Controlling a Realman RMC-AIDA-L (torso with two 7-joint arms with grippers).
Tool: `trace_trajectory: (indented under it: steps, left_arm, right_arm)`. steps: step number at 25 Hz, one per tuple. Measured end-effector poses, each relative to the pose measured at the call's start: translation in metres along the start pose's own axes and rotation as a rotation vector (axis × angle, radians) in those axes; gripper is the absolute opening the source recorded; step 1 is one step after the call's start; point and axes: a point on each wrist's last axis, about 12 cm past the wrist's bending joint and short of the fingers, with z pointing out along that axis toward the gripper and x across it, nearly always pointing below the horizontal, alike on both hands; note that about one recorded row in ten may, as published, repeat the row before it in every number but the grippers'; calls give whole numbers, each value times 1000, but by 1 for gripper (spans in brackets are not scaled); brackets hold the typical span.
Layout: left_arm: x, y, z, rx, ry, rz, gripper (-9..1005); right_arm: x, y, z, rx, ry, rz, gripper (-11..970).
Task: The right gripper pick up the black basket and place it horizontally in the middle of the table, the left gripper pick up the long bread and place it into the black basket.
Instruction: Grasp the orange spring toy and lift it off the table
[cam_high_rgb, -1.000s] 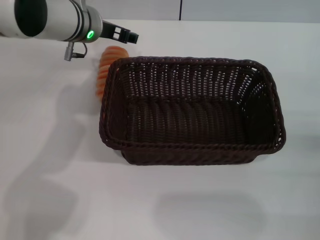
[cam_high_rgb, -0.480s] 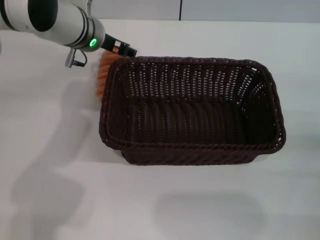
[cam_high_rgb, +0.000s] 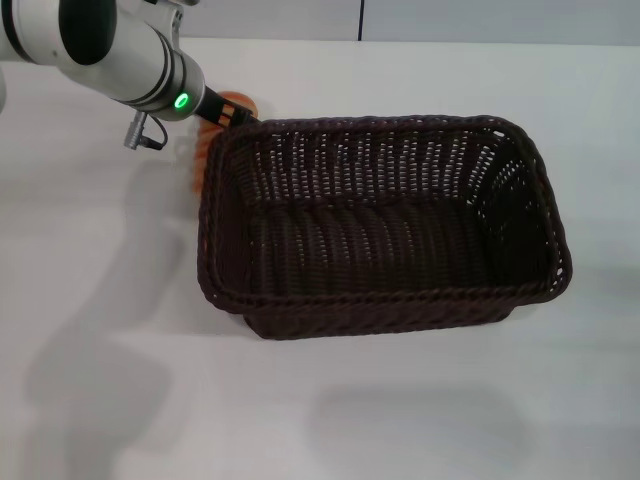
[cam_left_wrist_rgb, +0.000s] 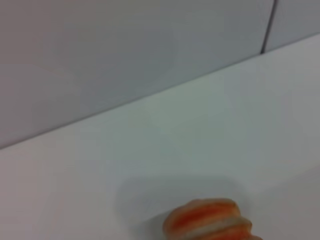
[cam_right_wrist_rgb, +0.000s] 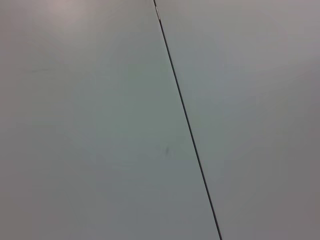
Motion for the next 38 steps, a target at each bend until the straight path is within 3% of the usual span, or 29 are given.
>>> trace_trajectory:
  steps: [20,28,35,38]
  left_arm:
    - [5,-5,2,2,32,63,770]
    - [4,-4,0,-1,16,115,639]
    - [-11,-13,-14,-4,-95,195,575]
    - [-22,-20,-29,1,-179,265,551]
  right_arm:
    - [-2,2,-3,-19,-5,11,816]
    - [-2,2,-3,-21,-5,14,816]
    - [-5,2,-6,-24,-20,19,817]
    - [-5,2,-7,-24,-23,19,817]
